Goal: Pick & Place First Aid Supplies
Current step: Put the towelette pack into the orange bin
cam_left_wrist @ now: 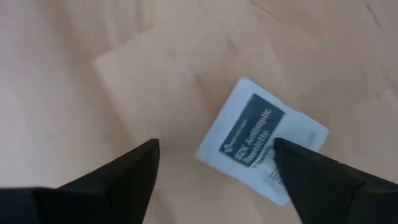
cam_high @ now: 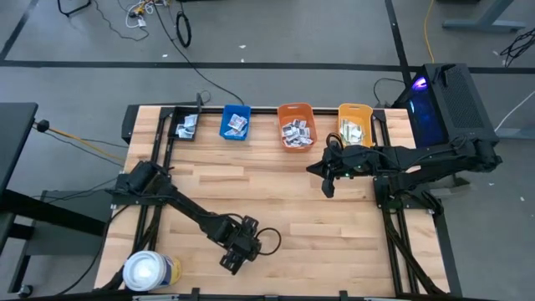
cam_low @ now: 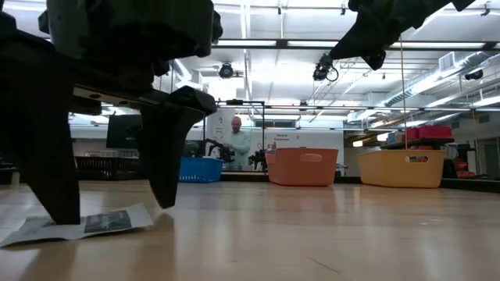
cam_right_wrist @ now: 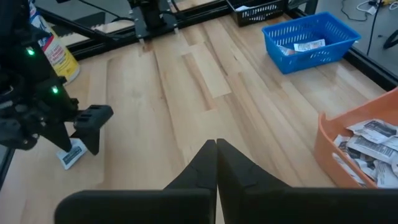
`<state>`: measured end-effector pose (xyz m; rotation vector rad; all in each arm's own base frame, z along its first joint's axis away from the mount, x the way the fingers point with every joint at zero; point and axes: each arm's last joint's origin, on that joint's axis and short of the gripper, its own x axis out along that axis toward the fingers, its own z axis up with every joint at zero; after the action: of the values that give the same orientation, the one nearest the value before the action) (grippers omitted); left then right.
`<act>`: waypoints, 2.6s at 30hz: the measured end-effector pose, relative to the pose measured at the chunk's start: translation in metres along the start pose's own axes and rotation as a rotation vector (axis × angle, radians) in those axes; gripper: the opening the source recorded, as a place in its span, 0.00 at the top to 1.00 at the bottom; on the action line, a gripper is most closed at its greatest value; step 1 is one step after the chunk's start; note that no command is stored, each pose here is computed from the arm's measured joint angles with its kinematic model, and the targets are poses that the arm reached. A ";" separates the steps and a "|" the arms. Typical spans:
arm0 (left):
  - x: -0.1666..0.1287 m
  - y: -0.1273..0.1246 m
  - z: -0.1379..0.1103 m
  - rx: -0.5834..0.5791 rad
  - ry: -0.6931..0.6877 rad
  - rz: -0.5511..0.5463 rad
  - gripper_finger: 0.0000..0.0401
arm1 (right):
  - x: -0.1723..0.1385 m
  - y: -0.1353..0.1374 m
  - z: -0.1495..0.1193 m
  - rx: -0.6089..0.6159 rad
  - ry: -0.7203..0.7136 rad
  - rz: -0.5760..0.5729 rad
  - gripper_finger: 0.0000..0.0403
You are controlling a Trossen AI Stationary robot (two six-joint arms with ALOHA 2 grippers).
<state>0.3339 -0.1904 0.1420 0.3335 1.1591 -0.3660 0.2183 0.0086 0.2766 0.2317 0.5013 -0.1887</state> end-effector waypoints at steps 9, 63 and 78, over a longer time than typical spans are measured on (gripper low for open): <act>0.012 0.002 0.000 0.027 0.004 -0.084 0.46 | 0.000 0.000 0.000 0.004 -0.001 0.001 0.99; -0.065 0.083 -0.009 -0.127 -0.009 0.074 0.84 | -0.016 0.004 0.008 -0.014 -0.064 0.155 0.99; -0.130 0.166 -0.035 -0.352 -0.139 0.243 0.84 | -0.036 -0.010 0.002 -0.040 -0.040 -0.004 0.99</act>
<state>0.3335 -0.0127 0.2608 0.1350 1.0108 0.0304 0.1862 0.0031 0.2944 0.1872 0.4653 -0.1869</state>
